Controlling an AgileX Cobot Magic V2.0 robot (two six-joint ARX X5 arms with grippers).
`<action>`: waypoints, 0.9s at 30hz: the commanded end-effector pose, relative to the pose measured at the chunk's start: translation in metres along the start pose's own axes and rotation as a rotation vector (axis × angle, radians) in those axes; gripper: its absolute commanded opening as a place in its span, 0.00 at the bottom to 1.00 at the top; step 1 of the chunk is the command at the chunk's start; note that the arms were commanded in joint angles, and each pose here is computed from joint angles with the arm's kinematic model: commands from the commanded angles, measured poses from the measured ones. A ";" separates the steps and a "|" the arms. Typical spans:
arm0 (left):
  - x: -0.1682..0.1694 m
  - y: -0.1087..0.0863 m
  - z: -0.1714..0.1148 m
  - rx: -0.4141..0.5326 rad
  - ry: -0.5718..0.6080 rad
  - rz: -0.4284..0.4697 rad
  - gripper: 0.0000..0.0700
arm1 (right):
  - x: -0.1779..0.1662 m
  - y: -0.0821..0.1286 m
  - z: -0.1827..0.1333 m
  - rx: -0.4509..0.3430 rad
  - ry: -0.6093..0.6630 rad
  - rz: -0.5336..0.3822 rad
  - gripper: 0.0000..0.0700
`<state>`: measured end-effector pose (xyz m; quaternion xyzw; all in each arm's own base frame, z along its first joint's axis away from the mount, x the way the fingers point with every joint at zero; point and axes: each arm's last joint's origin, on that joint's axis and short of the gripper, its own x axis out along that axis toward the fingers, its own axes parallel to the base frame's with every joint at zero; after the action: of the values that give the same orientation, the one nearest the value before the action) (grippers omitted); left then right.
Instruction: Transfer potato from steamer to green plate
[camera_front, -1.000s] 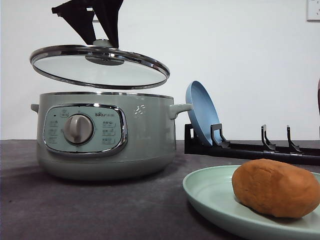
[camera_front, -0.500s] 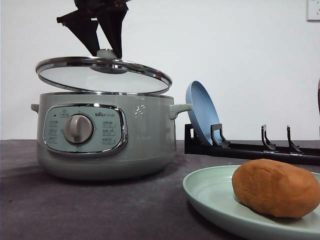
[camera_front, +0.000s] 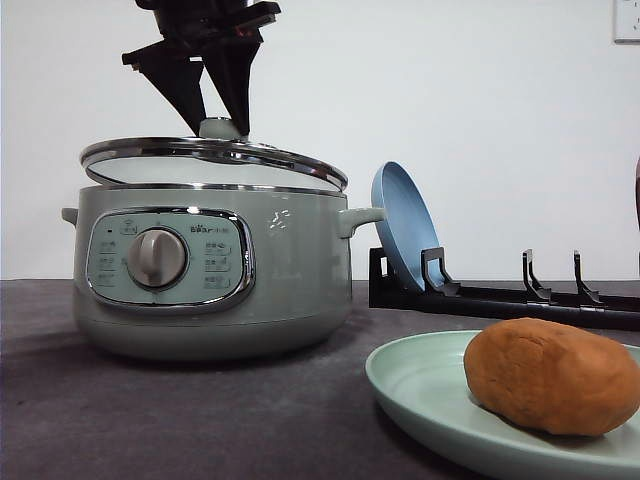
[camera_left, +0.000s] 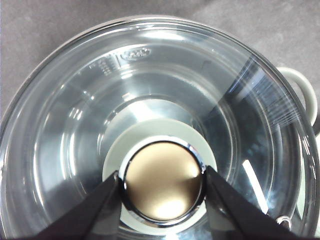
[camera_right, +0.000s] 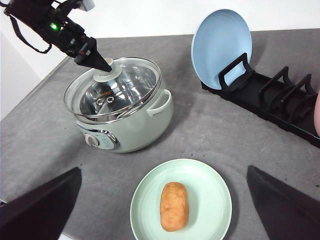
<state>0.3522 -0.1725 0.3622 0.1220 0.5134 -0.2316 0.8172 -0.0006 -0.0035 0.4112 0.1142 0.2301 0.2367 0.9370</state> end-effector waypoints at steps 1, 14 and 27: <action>-0.001 -0.003 0.007 0.013 -0.040 -0.003 0.00 | -0.003 0.001 0.003 -0.010 -0.021 0.010 0.96; 0.012 -0.002 0.007 0.016 0.003 -0.005 0.00 | -0.003 0.000 0.003 -0.010 -0.027 -0.005 0.96; 0.030 -0.001 0.003 0.049 0.101 0.000 0.00 | -0.003 0.000 0.003 -0.010 -0.028 -0.005 0.96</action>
<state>0.3564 -0.1744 0.3528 0.1325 0.5354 -0.2309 0.8016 -0.0003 -0.0040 0.4112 0.1129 0.2272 0.2268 0.9403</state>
